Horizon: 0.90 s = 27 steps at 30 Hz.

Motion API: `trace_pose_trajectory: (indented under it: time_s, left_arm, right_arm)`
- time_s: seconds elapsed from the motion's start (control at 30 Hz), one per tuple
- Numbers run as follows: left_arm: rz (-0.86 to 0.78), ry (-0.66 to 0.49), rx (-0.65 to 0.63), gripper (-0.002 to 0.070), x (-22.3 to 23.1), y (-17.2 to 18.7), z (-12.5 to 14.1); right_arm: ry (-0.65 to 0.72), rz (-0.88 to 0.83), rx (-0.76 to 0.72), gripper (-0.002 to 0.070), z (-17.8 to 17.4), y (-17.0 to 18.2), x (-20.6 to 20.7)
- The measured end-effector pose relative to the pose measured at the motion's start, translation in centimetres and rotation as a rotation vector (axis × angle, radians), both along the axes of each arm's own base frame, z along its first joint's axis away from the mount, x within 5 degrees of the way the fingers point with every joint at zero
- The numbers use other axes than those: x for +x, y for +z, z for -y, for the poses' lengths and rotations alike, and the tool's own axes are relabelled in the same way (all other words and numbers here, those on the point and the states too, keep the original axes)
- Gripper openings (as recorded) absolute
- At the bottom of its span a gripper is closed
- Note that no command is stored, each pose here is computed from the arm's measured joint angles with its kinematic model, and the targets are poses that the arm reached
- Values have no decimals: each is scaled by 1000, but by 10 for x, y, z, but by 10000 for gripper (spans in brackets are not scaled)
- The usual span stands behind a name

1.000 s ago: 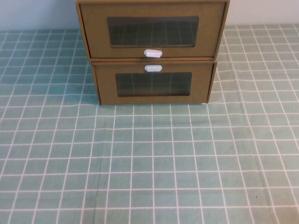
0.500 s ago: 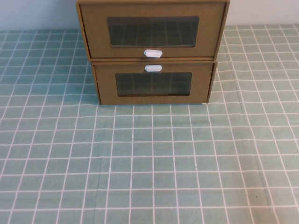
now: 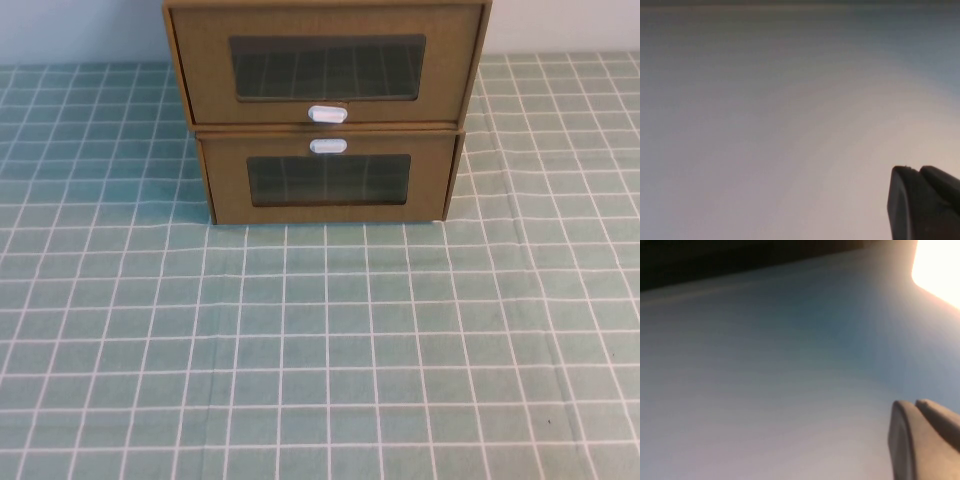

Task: Open the shoe box
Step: 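Pull the top drawer of the cardboard box fully open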

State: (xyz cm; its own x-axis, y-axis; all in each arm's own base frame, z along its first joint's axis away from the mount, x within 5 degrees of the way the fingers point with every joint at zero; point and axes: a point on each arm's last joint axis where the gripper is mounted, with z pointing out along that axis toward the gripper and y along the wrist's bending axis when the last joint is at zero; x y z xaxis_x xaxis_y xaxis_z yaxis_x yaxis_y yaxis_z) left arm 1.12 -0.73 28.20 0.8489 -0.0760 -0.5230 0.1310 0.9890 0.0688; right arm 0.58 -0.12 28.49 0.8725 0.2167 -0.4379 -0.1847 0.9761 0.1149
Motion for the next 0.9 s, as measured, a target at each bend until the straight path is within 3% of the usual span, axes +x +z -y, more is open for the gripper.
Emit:
trace_pose_trajectory:
  time_s: [0.23, 0.37, 0.5, 0.6, 0.73, 0.9]
  left_arm:
    - [54, 44, 5, -4, -29, 76, -5]
    - [7, 76, 29, -4, -37, 126, -6]
    - [-106, 95, 42, -4, -21, 172, -5]
    - [-236, 106, 54, -4, 1, 203, -4]
    - [-497, 82, 35, -4, 43, 233, -2]
    - [-842, 28, -35, -4, 117, 224, 5]
  right_arm:
    - [103, 89, 43, -13, -1, 80, -35]
    - [139, 101, 48, -14, -2, 138, -62]
    - [131, 53, 35, -13, -3, 187, -53]
    - [125, -143, 56, -13, -2, 217, -22]
    - [104, -570, 96, -13, 0, 238, 40]
    - [86, -1039, 142, -13, 2, 225, 117]
